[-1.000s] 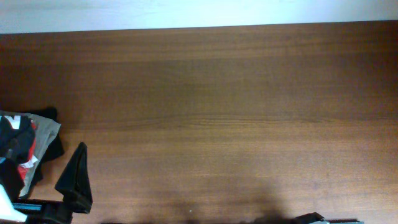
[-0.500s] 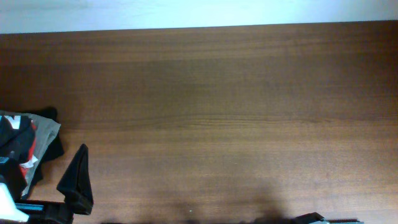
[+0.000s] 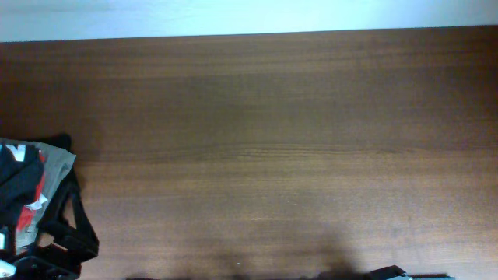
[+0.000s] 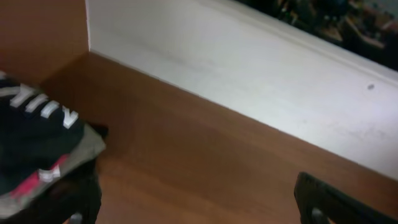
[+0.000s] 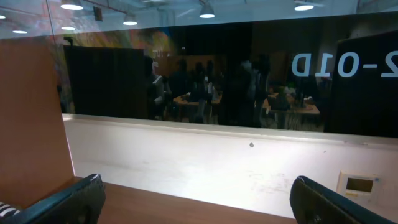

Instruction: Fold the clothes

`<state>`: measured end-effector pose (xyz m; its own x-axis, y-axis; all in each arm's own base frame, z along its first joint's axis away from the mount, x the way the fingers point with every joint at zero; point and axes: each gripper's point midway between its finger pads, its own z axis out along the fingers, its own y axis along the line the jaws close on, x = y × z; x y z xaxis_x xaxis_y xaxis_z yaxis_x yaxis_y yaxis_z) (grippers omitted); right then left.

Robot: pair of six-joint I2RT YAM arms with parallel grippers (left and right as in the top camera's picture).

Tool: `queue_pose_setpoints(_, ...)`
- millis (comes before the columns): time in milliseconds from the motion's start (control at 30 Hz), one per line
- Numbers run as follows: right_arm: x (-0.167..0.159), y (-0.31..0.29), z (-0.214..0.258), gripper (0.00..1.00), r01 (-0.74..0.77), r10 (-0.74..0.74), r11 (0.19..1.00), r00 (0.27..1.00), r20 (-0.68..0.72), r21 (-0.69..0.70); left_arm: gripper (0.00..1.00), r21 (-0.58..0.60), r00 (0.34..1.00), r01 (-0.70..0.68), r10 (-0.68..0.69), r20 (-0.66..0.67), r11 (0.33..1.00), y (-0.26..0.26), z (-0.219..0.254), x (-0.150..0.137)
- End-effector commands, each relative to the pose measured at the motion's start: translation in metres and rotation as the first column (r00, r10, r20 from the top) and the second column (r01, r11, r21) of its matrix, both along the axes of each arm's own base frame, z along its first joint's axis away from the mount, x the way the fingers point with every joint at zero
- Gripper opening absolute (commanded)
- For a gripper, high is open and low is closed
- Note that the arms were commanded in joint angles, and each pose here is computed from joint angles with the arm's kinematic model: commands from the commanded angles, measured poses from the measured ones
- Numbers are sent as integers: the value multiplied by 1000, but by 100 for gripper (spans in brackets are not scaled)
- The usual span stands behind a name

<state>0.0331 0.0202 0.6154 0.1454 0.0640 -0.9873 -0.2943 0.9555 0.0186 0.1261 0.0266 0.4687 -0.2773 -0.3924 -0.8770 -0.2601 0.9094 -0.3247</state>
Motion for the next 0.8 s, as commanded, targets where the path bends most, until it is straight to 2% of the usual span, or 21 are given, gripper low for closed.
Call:
queue_pose_setpoints(0, 12, 3, -3, 99, -6, 6, 1000, 999, -35, 3, 99, -111, 998, -60, 63, 25, 992, 2, 0, 7)
queue_pose_setpoints(100, 12, 3, -3, 98, -6, 6, 1000, 999, -35, 3, 99, -110, 998, -60, 62, 14, 992, -2, -14, 54)
queue_pose_setpoints(233, 12, 3, -3, 99, -6, 6, 1000, 999, -35, 3, 99, -128, 998, -7, -1, -57, 992, -20, -76, 141)
queue_pose_setpoints(267, 12, 3, -3, 99, -6, 6, 1000, 999, -35, 3, 99, -135, 999, 9, -13, -32, 991, -24, -84, 153)
queue_pose_setpoints(367, 12, 3, -3, 99, -6, 6, 1000, 999, -35, 3, 99, -158, 984, 98, -72, 161, 983, -37, -104, 180)
queue_pose_setpoints(433, 12, 3, -3, 99, -6, 6, 1000, 999, -35, 3, 99, -152, 942, 126, -70, 329, 980, -37, -118, 179)
queue_pose_setpoints(567, 12, 3, -3, 99, -6, 6, 1000, 999, -35, 3, 99, -47, 851, 138, -94, 517, 989, -34, -160, 155)
queue_pose_setpoints(667, 12, 3, -3, 99, -6, 6, 1000, 999, -35, 3, 99, 33, 834, 123, -122, 538, 992, -33, -196, 137)
queue_pose_setpoints(767, 12, 3, -3, 99, -6, 6, 1000, 999, -35, 3, 99, 101, 860, 108, -144, 489, 989, -31, -224, 129)
